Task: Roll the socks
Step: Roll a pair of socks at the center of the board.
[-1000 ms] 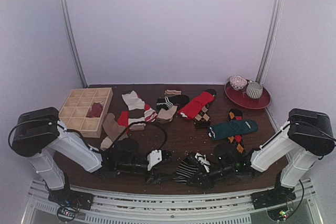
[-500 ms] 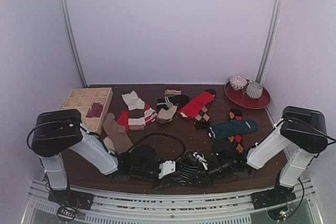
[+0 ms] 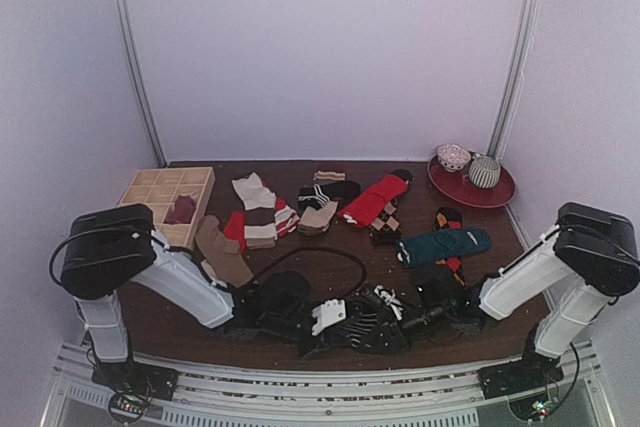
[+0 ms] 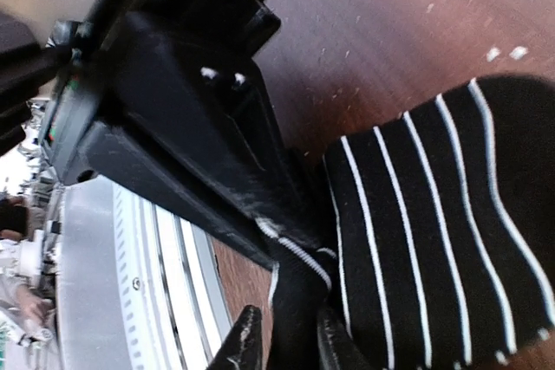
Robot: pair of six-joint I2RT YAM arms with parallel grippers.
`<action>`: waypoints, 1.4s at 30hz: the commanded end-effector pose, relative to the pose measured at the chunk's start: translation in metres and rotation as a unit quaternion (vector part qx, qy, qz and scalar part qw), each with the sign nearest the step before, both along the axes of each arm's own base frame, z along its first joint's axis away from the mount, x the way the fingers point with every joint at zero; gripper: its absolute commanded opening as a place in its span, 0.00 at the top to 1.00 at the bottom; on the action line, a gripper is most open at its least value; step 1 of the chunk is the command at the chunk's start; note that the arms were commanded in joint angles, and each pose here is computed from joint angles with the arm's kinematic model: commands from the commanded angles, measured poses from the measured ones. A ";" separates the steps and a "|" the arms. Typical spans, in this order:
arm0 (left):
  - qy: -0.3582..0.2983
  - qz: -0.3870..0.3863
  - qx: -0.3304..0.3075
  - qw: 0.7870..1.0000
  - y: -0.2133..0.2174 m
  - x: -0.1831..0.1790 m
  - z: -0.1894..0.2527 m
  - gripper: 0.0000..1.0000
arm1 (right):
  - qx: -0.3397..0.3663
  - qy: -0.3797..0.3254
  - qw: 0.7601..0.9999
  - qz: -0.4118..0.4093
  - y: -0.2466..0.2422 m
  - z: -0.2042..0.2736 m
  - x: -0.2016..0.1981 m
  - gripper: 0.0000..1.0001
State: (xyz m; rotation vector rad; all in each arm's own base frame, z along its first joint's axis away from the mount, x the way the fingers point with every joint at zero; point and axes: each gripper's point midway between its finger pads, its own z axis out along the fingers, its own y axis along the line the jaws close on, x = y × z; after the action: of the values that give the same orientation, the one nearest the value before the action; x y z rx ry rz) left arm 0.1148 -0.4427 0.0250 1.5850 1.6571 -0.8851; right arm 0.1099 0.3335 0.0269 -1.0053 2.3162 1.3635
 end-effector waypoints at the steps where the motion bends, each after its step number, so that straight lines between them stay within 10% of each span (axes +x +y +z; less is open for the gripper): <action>1: 0.098 0.069 0.148 0.982 0.042 -0.004 -0.055 1.00 | 0.011 -0.111 0.993 -0.042 -0.011 0.027 0.021 0.73; 8: 0.228 0.091 0.160 0.956 0.065 -0.020 -0.064 1.00 | 0.004 -0.382 0.923 -0.051 -0.018 0.077 0.029 0.58; 15: 0.254 0.095 0.166 0.948 0.069 -0.020 -0.067 1.00 | -0.065 -0.471 0.880 0.008 -0.018 0.050 0.012 0.51; 35: 0.255 0.080 0.169 0.949 0.066 -0.018 -0.067 1.00 | -0.148 -0.480 0.862 0.069 0.011 -0.007 0.003 0.50; 42: 0.227 0.064 0.138 0.962 0.057 -0.013 -0.047 0.97 | -0.181 -0.385 0.904 0.036 -0.002 -0.036 0.003 0.84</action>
State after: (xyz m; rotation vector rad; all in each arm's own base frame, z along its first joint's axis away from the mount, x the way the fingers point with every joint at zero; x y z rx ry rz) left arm 0.1156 -0.4245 0.0209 1.4257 2.0615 -1.1765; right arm 0.1178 0.3497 0.0195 -1.4437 1.7389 0.3709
